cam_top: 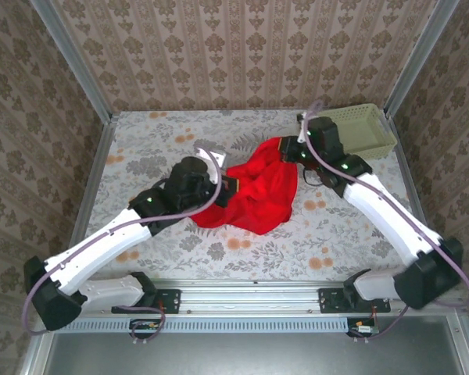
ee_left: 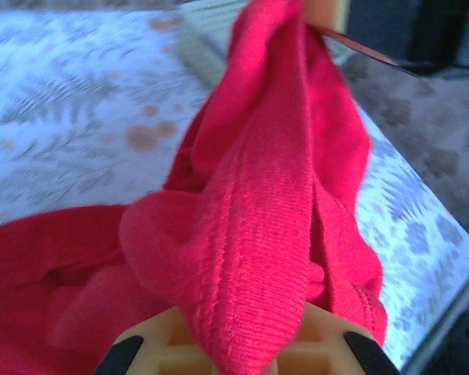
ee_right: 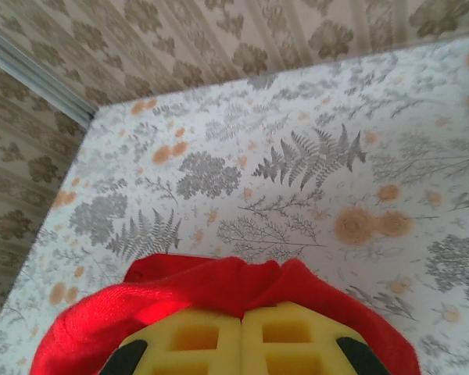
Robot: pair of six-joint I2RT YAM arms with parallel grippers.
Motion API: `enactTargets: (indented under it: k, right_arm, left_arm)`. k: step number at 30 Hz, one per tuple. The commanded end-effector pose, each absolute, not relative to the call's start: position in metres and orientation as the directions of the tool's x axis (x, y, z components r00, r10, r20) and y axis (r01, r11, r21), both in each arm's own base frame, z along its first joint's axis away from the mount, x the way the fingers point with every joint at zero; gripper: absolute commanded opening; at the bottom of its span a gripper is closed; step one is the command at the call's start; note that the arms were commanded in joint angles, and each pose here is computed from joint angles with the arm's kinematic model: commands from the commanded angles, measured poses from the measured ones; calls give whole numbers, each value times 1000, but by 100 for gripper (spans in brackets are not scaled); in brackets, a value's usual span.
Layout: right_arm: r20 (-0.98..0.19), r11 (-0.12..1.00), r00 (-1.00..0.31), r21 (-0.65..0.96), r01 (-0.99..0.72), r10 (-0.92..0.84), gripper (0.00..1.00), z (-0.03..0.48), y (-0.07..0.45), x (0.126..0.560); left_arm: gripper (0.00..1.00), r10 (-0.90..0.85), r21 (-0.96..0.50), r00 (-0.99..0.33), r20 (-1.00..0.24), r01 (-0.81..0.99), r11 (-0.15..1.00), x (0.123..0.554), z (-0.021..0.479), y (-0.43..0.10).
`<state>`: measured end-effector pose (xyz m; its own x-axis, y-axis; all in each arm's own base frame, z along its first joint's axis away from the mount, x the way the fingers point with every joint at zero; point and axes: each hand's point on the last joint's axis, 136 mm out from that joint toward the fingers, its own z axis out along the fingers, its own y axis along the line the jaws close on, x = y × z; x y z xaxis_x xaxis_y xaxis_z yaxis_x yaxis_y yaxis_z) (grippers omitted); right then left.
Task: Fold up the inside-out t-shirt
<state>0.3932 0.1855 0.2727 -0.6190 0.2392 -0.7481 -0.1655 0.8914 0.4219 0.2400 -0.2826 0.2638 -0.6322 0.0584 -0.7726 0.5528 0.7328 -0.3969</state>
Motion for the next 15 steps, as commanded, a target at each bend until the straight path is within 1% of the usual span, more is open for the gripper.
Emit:
enactTargets:
  k: [1, 3, 4, 5, 6, 7, 8, 9, 10, 12, 15]
  right_arm:
    - [-647, 885, -746, 429, -182, 160, 0, 206, 219, 414]
    - [-618, 879, -774, 436, -192, 138, 0, 188, 237, 426]
    - [-602, 882, -789, 431, -192, 122, 1, 178, 245, 432]
    - [-589, 890, -801, 415, -190, 104, 14, 170, 250, 438]
    - [-582, 902, -809, 391, -183, 88, 28, 165, 252, 442]
    - [-579, 914, -812, 366, -174, 78, 39, 162, 250, 446]
    - [-584, 926, -808, 340, -163, 72, 49, 164, 246, 448]
    - [-591, 934, -804, 320, -157, 68, 55, 167, 241, 447]
    - [-605, 941, -794, 301, -156, 62, 60, 174, 236, 444]
    - [-632, 944, -774, 279, -176, 43, 65, 186, 229, 430]
    - [-647, 942, -762, 260, -213, 7, 66, 194, 224, 398]
  left_arm:
    - [5, -14, -510, -820, -573, 342, 789, 257, 187, -252]
    - [7, -38, -517, -877, -478, 246, 820, 265, 155, -236]
    - [12, -35, -524, -902, -431, 218, 823, 266, 140, -232]
    - [17, -37, -523, -922, -386, 185, 832, 269, 127, -227]
    - [23, -32, -511, -942, -334, 152, 846, 269, 114, -222]
    - [29, -32, -491, -956, -293, 122, 863, 269, 104, -215]
    - [37, -35, -467, -962, -269, 98, 879, 270, 97, -208]
    - [44, -41, -440, -965, -258, 80, 895, 270, 92, -200]
    - [52, -40, -403, -961, -272, 76, 912, 272, 93, -190]
    - [65, -21, -312, -942, -335, 90, 946, 274, 100, -172]
    - [73, 50, -241, -895, -443, 172, 955, 273, 122, -165]
